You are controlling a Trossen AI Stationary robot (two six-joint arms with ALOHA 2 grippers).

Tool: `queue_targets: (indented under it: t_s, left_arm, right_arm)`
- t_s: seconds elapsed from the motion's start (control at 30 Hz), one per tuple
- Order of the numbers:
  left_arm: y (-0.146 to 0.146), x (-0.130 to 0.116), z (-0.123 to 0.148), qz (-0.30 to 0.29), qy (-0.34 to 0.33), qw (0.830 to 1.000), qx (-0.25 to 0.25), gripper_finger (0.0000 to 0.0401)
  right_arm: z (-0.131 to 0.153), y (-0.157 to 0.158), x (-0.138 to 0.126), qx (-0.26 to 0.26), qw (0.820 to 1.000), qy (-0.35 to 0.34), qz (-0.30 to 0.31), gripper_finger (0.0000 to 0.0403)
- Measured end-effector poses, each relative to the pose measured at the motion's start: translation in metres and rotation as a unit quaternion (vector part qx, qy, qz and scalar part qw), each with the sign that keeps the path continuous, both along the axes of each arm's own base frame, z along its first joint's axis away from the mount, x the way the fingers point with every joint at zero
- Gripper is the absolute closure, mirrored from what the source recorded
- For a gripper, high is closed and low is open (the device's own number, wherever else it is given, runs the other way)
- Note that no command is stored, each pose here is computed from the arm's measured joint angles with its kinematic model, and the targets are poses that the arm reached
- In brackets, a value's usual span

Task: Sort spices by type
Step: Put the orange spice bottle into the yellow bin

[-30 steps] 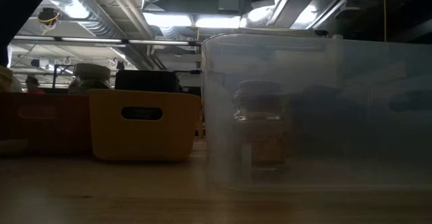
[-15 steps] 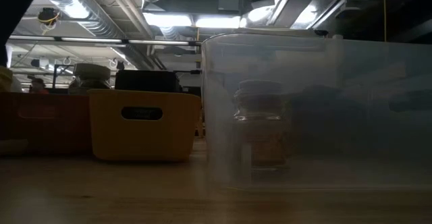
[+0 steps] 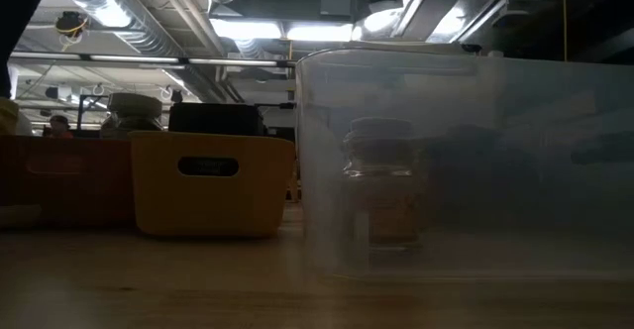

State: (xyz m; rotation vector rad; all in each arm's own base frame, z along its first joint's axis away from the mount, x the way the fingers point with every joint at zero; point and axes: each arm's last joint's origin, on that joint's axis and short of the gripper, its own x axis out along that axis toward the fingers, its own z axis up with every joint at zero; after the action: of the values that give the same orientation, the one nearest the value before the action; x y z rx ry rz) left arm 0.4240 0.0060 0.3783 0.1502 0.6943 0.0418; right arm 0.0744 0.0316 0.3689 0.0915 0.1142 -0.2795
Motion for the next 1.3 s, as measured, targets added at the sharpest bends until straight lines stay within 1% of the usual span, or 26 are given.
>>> queue_targets:
  t_s: [0.1, 0.23, 0.33, 0.47, 0.57, 0.67, 0.77, 0.83, 0.93, 1.03, 1.17, 1.3]
  left_arm:
    - [0.002, 0.005, -0.022, -0.002, 0.015, 1.000, 0.005, 0.0107]
    - [0.014, 0.011, -0.055, 0.009, 0.020, 1.000, 0.006, 0.0107]
    - [0.025, 0.014, -0.080, 0.014, 0.014, 1.000, 0.011, 0.0107]
    - [0.038, 0.016, -0.102, -0.003, -0.008, 1.000, -0.005, 0.0106]
    - [0.044, 0.016, -0.109, -0.017, -0.016, 1.000, -0.019, 0.0106]
    - [0.047, 0.016, -0.108, -0.021, -0.026, 0.999, -0.022, 0.0106]
    - [0.050, 0.018, -0.105, -0.017, -0.046, 0.999, -0.021, 0.0106]
    - [0.053, 0.019, -0.104, -0.016, -0.055, 0.998, -0.020, 0.0106]
    - [0.060, 0.018, -0.103, -0.009, -0.059, 0.998, -0.017, 0.0106]
    - [0.067, 0.016, -0.105, 0.001, -0.056, 0.998, -0.019, 0.0106]
    - [0.080, 0.011, -0.120, 0.021, -0.054, 0.998, -0.026, 0.0106]
    - [0.096, 0.002, -0.141, 0.046, -0.048, 0.997, -0.033, 0.0106]
  right_arm:
    - [0.008, -0.007, 0.002, -0.011, 0.999, 0.025, -0.034, 0.0202]
    - [0.017, -0.019, 0.003, 0.008, 0.995, 0.061, -0.079, 0.0202]
    - [0.020, -0.026, 0.007, 0.023, 0.987, 0.103, -0.120, 0.0202]
    - [0.017, -0.036, 0.023, 0.061, 0.969, 0.183, -0.156, 0.0202]
    - [0.011, -0.047, 0.037, 0.100, 0.950, 0.244, -0.170, 0.0202]
    - [0.004, -0.061, 0.053, 0.143, 0.934, 0.278, -0.172, 0.0202]
    - [-0.005, -0.077, 0.072, 0.156, 0.920, 0.316, -0.172, 0.0199]
    - [-0.012, -0.088, 0.087, 0.163, 0.914, 0.335, -0.162, 0.0197]
    - [-0.022, -0.107, 0.111, 0.152, 0.913, 0.348, -0.146, 0.0200]
    - [-0.033, -0.128, 0.131, 0.159, 0.916, 0.351, -0.112, 0.0202]
    - [-0.056, -0.160, 0.151, 0.192, 0.909, 0.361, -0.081, 0.0200]
    - [-0.082, -0.188, 0.161, 0.217, 0.894, 0.385, -0.070, 0.0201]
